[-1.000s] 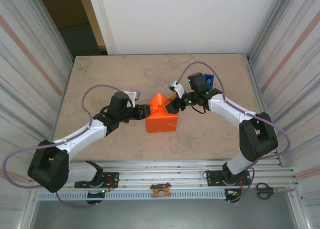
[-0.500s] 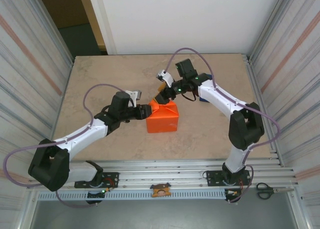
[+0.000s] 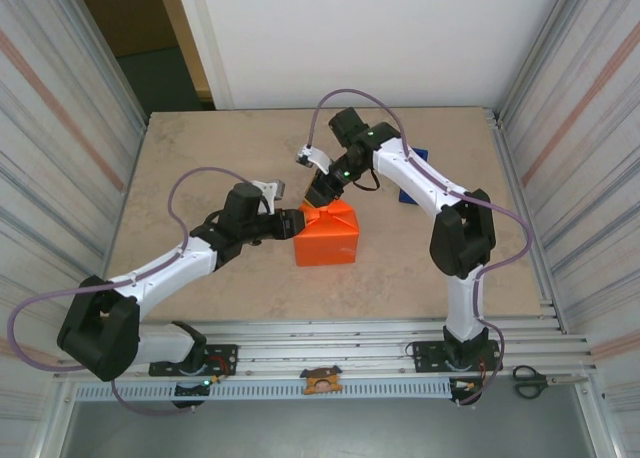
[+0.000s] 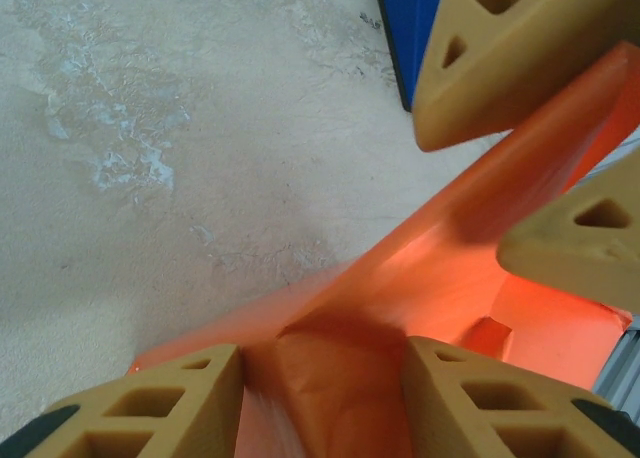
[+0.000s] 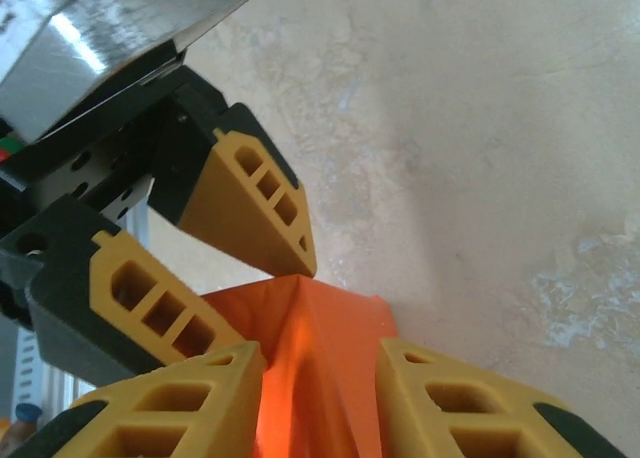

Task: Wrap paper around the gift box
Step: Fold the seventh fold of the wrapping paper on the gift box.

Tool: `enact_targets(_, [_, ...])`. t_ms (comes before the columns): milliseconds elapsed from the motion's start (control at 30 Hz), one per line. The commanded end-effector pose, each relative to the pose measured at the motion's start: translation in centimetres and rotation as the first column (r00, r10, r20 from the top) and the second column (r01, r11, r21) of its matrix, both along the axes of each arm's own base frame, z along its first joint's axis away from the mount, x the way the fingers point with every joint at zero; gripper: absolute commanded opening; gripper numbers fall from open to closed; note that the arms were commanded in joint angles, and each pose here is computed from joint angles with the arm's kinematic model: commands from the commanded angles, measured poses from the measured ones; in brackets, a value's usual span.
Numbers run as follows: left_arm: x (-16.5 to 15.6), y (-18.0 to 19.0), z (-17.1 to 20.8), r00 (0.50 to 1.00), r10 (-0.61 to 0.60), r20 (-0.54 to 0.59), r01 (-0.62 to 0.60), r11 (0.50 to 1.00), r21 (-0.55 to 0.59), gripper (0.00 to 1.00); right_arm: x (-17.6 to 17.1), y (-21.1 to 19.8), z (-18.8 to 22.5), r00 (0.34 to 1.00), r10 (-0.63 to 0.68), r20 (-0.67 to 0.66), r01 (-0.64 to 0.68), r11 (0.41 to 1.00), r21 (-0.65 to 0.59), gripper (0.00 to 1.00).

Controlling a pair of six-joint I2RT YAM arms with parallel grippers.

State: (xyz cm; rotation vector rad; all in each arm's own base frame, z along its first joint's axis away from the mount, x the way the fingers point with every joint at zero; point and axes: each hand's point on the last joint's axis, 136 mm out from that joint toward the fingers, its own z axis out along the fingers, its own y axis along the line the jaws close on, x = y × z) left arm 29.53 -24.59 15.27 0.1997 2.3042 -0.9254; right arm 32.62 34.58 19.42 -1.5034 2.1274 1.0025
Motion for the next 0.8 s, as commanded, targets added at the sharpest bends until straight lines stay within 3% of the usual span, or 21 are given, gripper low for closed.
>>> enact_targets(0, [-3.0,0.5,-4.9,0.985,-0.047,-0.166,0.066,0.992,0.108,0.46,-0.9,0.0,0.1,0.999,0.035,-0.011,-0.035,0.999,-0.028,0.27])
enact_targets(33, [-3.0,0.5,-4.9,0.985,-0.048,-0.166,0.066,0.992,0.106,0.46,-0.9,0.0,0.2,0.999,0.038,-0.011,-0.039,0.999,-0.027,0.15])
enact_targets(67, [-3.1,0.5,-4.9,0.985,-0.049,-0.167,0.067,0.992,0.105,0.46,-0.9,0.1,0.2,0.999,0.044,-0.012,-0.044,0.999,-0.026,0.1])
enact_targets(200, [-3.1,0.4,-4.9,0.984,-0.051,-0.168,0.07,0.992,0.104,0.45,-0.8,0.1,0.1,0.999,0.045,-0.017,-0.046,0.998,-0.043,0.06])
enact_targets(233, [-3.1,0.4,-4.8,0.984,-0.052,-0.168,0.07,0.992,0.103,0.45,-0.8,0.0,0.1,0.999,0.047,-0.014,-0.048,0.998,-0.043,0.01])
enact_targets(400, [-3.1,0.4,-4.9,0.984,-0.052,-0.168,0.07,0.992,0.102,0.45,-0.5,0.2,1.0,0.998,0.052,0.017,-0.051,0.998,-0.028,0.0])
enact_targets(467, [-3.1,0.4,-4.9,0.984,-0.053,-0.172,0.072,0.992,0.103,0.45,-0.3,0.3,1.6,0.998,0.048,0.04,-0.047,0.999,-0.016,0.14])
enact_targets(533, [-3.1,0.4,-4.8,0.984,-0.052,-0.169,0.07,0.992,0.104,0.45,0.0,0.4,2.6,0.997,0.035,0.071,-0.035,0.999,0.003,0.35])
enact_targets(767, [-3.0,0.5,-4.8,0.985,-0.044,-0.166,0.062,0.992,0.107,0.44,3.0,-1.5,8.2,0.954,-0.18,0.24,0.154,0.98,0.123,0.58])
